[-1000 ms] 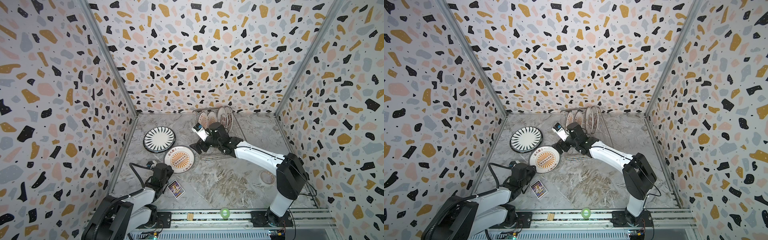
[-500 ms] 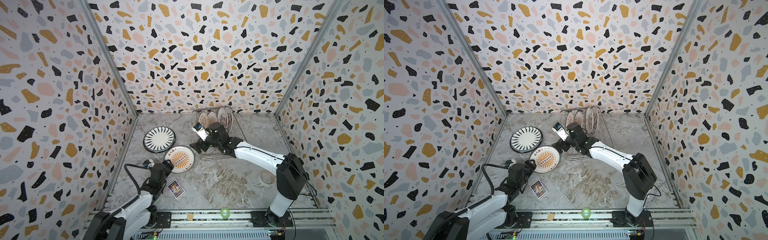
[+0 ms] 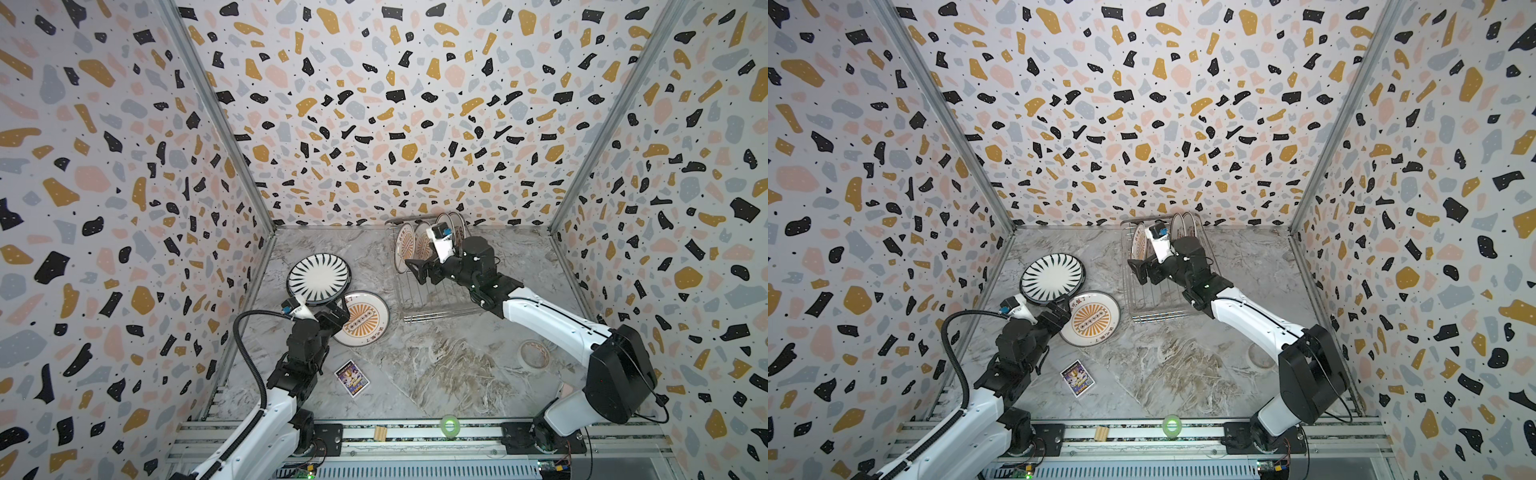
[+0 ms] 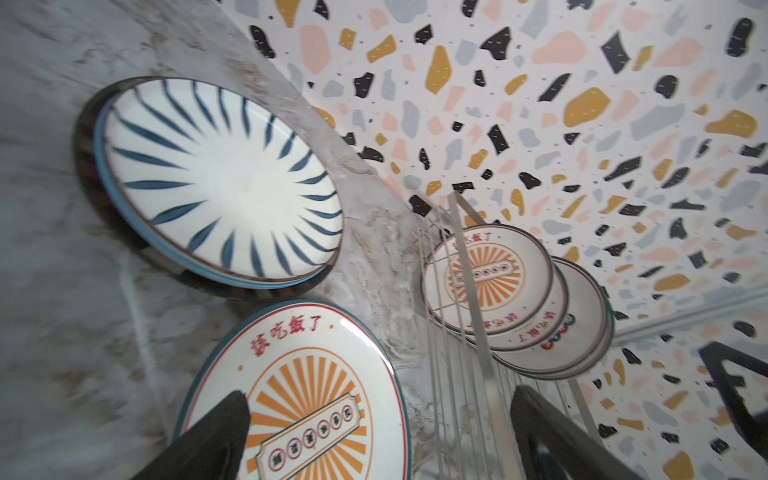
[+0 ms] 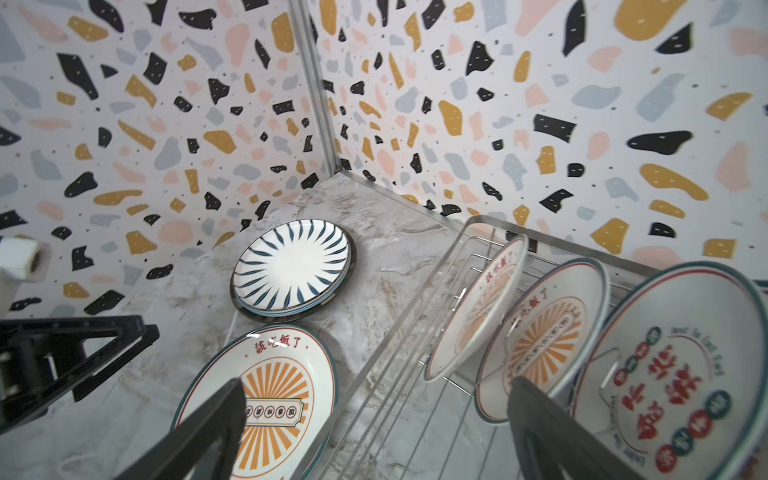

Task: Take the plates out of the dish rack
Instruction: 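Swing the left gripper back toward the rack while the right gripper moves to the rack, then push the right gripper down between the red-lettered plates in the rack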

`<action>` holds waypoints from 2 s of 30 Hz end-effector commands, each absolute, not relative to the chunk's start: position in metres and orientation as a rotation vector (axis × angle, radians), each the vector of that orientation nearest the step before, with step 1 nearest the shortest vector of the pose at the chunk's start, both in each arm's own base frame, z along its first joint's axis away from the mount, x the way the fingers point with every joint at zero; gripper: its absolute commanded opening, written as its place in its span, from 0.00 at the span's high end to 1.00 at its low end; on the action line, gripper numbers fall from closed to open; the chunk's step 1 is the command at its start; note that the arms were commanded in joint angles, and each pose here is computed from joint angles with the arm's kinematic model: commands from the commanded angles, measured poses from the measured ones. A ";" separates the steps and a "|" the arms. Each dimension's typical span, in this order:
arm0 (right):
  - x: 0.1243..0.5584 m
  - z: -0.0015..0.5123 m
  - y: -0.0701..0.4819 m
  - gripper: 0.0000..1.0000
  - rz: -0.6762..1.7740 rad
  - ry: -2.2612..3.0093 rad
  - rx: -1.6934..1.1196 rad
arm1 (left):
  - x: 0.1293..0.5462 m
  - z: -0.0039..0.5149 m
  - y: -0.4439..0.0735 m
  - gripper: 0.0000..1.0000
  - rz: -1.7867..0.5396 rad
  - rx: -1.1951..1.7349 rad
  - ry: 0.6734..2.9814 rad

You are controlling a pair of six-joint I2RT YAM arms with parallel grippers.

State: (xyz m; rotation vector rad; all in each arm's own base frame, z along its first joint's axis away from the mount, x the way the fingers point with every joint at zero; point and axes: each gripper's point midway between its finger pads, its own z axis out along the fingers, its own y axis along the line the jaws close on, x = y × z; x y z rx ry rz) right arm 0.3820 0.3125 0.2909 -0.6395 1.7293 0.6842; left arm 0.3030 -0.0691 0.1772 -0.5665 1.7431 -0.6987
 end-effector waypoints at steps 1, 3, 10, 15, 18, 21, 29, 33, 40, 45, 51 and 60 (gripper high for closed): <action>0.383 0.317 0.297 0.01 0.726 1.690 -0.543 | 0.306 0.252 -0.105 0.00 -0.880 -0.280 1.550; 0.388 0.318 0.286 0.01 0.688 1.698 -0.506 | 0.305 0.270 -0.118 0.00 -0.938 -0.210 1.501; 0.415 0.313 0.254 0.01 0.622 1.752 -0.362 | 0.293 0.318 -0.165 0.00 -0.990 0.009 1.368; 0.442 0.302 0.245 0.01 0.599 1.800 -0.323 | 0.290 0.334 -0.194 0.00 -1.009 0.122 1.324; 0.459 0.294 0.240 0.00 0.555 1.836 -0.301 | 0.296 0.337 -0.207 0.00 -1.028 0.147 1.322; 0.474 0.285 0.235 0.03 0.505 1.863 -0.272 | 0.303 0.336 -0.222 0.00 -1.050 0.178 1.339; 0.504 0.271 0.228 0.36 0.386 1.926 -0.224 | 0.331 0.319 -0.242 0.00 -1.039 0.158 1.413; 0.516 0.259 0.225 0.45 0.332 1.962 -0.198 | 0.335 0.315 -0.253 0.00 -1.088 0.170 1.414; 0.530 0.240 0.220 0.55 0.247 2.010 -0.165 | 0.341 0.306 -0.259 0.00 -1.099 0.165 1.441; 0.536 0.232 0.224 0.59 0.244 2.029 -0.167 | 0.342 0.302 -0.262 0.00 -1.111 0.163 1.449; 0.523 0.249 0.225 0.56 0.242 1.992 -0.168 | 0.343 0.301 -0.263 0.00 -1.121 0.161 1.454; 0.497 0.280 0.218 0.56 0.272 1.927 -0.170 | 0.344 0.302 -0.272 0.00 -1.164 0.164 1.444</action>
